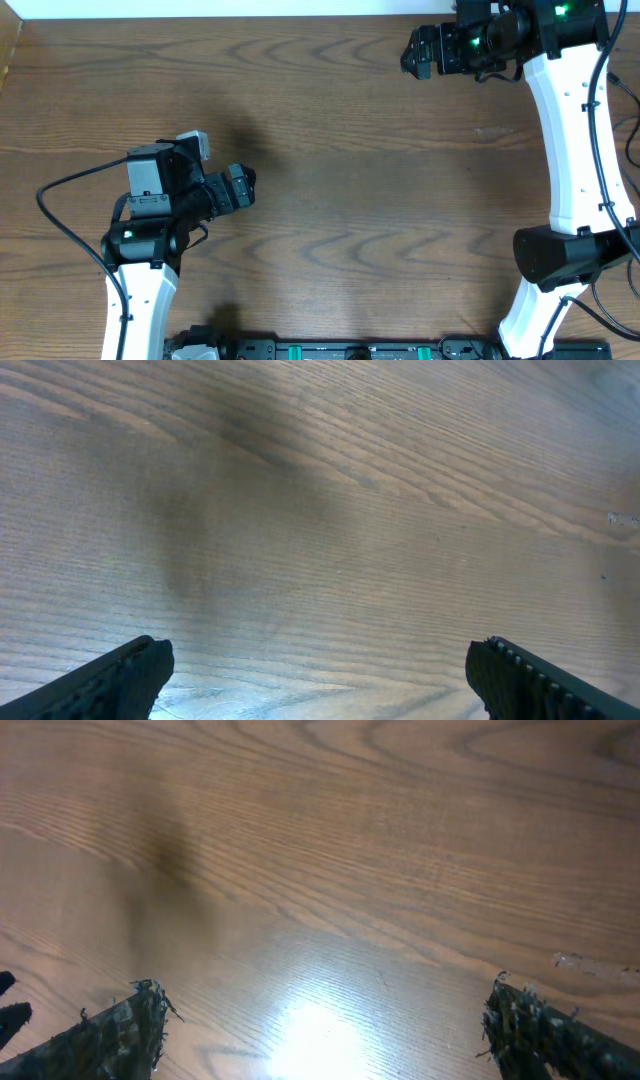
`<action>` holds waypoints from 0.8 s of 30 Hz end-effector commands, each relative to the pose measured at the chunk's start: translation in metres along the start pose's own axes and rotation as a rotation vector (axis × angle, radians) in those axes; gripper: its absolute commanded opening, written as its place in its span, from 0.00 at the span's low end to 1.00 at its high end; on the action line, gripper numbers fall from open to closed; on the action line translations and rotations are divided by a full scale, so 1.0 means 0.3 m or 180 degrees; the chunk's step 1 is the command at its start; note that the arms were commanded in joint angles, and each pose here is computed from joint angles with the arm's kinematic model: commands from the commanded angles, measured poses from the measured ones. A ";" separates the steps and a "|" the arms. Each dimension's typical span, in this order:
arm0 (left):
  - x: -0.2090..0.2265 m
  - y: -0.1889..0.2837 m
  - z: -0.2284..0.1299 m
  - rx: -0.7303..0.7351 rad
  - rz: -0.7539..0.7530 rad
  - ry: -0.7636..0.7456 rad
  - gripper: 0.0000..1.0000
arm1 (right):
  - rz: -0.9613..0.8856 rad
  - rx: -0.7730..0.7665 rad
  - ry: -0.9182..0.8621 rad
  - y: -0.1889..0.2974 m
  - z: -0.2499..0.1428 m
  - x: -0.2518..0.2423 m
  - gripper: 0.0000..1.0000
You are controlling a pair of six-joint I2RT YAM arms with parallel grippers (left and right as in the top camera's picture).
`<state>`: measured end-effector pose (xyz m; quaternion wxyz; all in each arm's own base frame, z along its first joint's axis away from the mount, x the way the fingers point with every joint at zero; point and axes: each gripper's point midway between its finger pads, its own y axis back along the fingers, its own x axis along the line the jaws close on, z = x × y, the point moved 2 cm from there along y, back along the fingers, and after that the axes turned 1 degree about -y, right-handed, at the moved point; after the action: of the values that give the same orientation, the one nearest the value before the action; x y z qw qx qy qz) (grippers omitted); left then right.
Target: Untangle cables
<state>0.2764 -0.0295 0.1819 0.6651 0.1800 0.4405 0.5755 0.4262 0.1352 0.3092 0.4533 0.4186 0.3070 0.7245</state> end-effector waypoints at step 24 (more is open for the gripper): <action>-0.004 0.005 0.009 -0.0014 -0.0022 -0.0024 0.98 | 0.0048 0.0033 0.0111 -0.008 -0.011 0.040 0.99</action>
<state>0.2764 -0.0295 0.1819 0.6650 0.1799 0.4406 0.5755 0.4235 0.1435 0.3092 0.4463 0.4156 0.3111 0.7289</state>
